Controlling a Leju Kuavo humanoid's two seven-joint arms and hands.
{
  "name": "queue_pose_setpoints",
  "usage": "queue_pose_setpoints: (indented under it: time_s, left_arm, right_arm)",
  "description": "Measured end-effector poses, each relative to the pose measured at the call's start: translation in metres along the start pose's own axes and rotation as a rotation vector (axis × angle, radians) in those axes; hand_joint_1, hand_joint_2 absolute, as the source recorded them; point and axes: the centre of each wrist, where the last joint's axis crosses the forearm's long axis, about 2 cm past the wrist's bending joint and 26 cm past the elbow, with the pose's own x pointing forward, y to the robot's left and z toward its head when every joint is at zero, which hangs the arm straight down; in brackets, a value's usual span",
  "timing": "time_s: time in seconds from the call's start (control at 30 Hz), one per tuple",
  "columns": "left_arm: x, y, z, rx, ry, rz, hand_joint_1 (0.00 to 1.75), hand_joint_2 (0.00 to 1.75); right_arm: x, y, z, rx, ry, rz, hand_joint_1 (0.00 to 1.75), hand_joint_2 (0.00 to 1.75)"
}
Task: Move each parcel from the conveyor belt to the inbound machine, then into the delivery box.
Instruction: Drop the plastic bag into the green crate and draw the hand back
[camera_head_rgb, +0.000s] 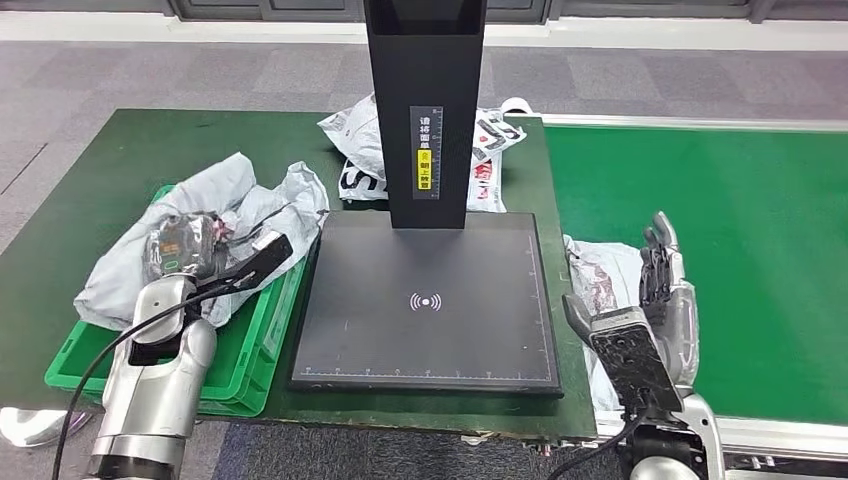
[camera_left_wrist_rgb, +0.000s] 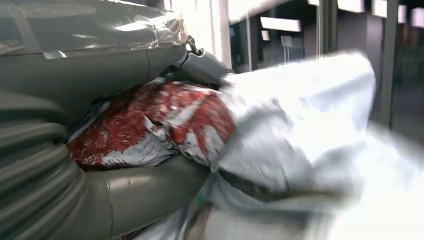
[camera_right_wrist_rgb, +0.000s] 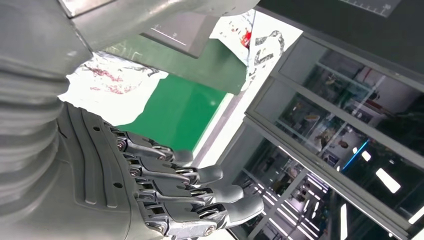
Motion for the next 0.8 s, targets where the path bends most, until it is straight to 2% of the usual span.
queue_pose_setpoints:
  time_s: [0.03,0.1,0.13,0.17,0.43,0.67,0.8]
  left_arm:
    - [-0.004,-0.007,-0.002,-0.04,0.005,-0.012,1.27,1.75]
    - [-0.011,-0.018,-0.002,-0.11,0.019,-0.035,0.4,1.75]
    - [-0.013,-0.021,-0.002,-0.133,0.028,-0.044,0.08,1.75]
    - [-0.015,-0.025,-0.002,-0.153,0.039,-0.052,0.0,1.75]
    - [-0.027,-0.029,0.001,-0.155,0.151,-0.073,0.0,1.75]
    - [-0.027,-0.018,0.002,-0.104,0.177,-0.037,0.0,1.75]
    - [-0.025,-0.016,0.003,-0.068,0.184,-0.013,0.0,0.0]
  right_arm:
    - [0.0,0.0,0.0,-0.001,0.0,-0.001,0.0,1.75]
    - [0.0,0.0,0.0,-0.004,0.002,-0.005,0.0,1.75]
    - [0.0,0.0,0.0,-0.006,0.002,-0.008,0.0,1.75]
    - [0.0,0.0,0.0,-0.008,0.003,-0.01,0.0,1.75]
    - [0.0,0.0,0.003,-0.008,0.014,-0.014,0.0,1.75]
    - [0.001,-0.002,0.006,-0.01,0.021,-0.013,0.0,1.75]
    - [0.002,-0.002,0.007,-0.011,0.023,-0.012,0.0,1.75]
